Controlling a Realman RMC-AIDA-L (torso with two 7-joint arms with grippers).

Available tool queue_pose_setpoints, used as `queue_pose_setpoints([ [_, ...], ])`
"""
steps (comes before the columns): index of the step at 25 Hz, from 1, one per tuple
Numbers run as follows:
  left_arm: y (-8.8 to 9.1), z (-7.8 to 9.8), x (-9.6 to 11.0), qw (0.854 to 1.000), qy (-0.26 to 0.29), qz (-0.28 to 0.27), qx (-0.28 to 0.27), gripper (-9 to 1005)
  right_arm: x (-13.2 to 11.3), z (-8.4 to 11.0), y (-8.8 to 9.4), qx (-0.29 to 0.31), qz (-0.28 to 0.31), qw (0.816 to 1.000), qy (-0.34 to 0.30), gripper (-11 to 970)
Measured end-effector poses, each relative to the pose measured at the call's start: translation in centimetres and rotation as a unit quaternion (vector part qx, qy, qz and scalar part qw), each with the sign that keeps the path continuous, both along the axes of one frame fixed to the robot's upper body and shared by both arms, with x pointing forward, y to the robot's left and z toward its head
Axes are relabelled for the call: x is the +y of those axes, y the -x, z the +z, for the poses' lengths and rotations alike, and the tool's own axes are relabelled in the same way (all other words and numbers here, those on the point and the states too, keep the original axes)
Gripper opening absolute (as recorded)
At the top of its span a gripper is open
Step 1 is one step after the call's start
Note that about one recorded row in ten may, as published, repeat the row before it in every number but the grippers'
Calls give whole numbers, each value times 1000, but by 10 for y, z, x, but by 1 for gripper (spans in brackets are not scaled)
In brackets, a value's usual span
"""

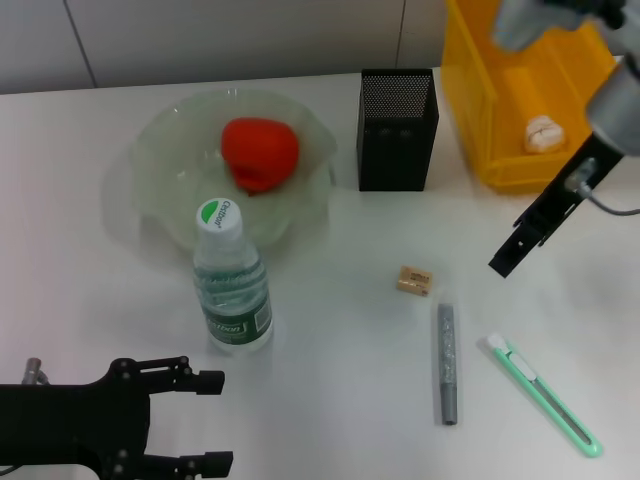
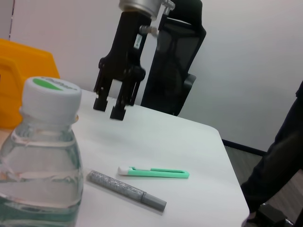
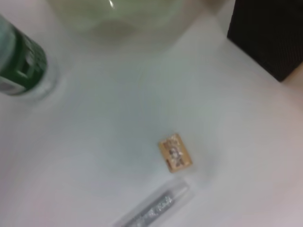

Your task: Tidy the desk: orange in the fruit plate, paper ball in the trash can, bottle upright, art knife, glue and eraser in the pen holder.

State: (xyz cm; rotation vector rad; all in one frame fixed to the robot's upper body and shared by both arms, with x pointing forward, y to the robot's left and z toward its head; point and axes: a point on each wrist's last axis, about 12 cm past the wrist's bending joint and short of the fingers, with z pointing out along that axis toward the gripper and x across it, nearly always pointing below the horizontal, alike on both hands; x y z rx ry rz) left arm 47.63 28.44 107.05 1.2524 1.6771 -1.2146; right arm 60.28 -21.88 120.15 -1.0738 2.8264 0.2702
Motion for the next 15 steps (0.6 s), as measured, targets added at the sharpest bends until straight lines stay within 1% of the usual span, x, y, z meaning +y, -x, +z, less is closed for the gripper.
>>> queue_pose_setpoints([
  [2,0,-1,-1,1000,1,-1,-3,815,15,-8,-1,11,-1,999,41,611],
  [3,0,-1,-1,1000,1,-1,-3,815,15,-8,-1,11,-1,999,41,611],
  [7,-1,-1,-1,1000,-3,1,-6,815,28,-17,1,27,2,997,74,610],
  [11,-1,-1,1,1000,-5,2,-8,815,36,-24,4,30,0,996,87,610],
  [12,-1,-1,1,1000,-6,1,-8,815,39,-28,7,33,-2,996,87,610],
  [15,-1,-1,1,1000,-8,0,-7,815,43,-31,9,40,-4,996,85,610],
])
